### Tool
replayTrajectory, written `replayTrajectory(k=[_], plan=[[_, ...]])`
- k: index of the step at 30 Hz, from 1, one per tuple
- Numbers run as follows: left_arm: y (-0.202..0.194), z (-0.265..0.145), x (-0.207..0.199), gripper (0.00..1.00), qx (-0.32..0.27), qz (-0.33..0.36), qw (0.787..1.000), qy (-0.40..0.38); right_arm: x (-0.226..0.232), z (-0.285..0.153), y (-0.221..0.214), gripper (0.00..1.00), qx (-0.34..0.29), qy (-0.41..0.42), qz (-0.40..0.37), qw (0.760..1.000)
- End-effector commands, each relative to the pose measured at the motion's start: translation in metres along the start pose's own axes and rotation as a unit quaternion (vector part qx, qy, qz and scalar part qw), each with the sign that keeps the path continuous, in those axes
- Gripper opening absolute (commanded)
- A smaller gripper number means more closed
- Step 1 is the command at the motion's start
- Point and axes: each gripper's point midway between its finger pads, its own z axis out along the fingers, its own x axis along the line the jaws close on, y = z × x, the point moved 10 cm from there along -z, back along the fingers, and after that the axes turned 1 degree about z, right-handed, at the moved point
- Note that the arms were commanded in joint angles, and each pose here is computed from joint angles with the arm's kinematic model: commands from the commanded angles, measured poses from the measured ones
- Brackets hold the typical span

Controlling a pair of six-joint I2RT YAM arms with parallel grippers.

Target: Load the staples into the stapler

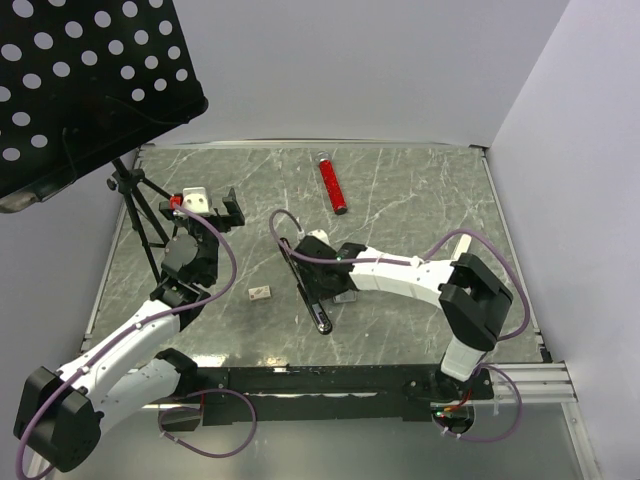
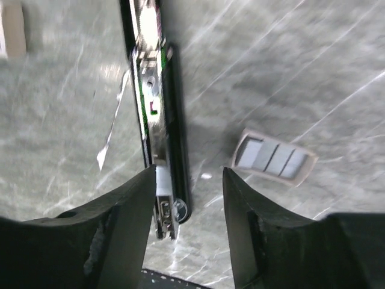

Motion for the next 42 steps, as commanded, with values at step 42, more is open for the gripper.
replayTrajectory(k=[42], plan=[[0.014,-0.002,-0.001,0.99,-0.027,-0.023,0.999,-0.011,-0.012,0.005,0.004,0.76,0.001,-0.009,0.047,0.999]])
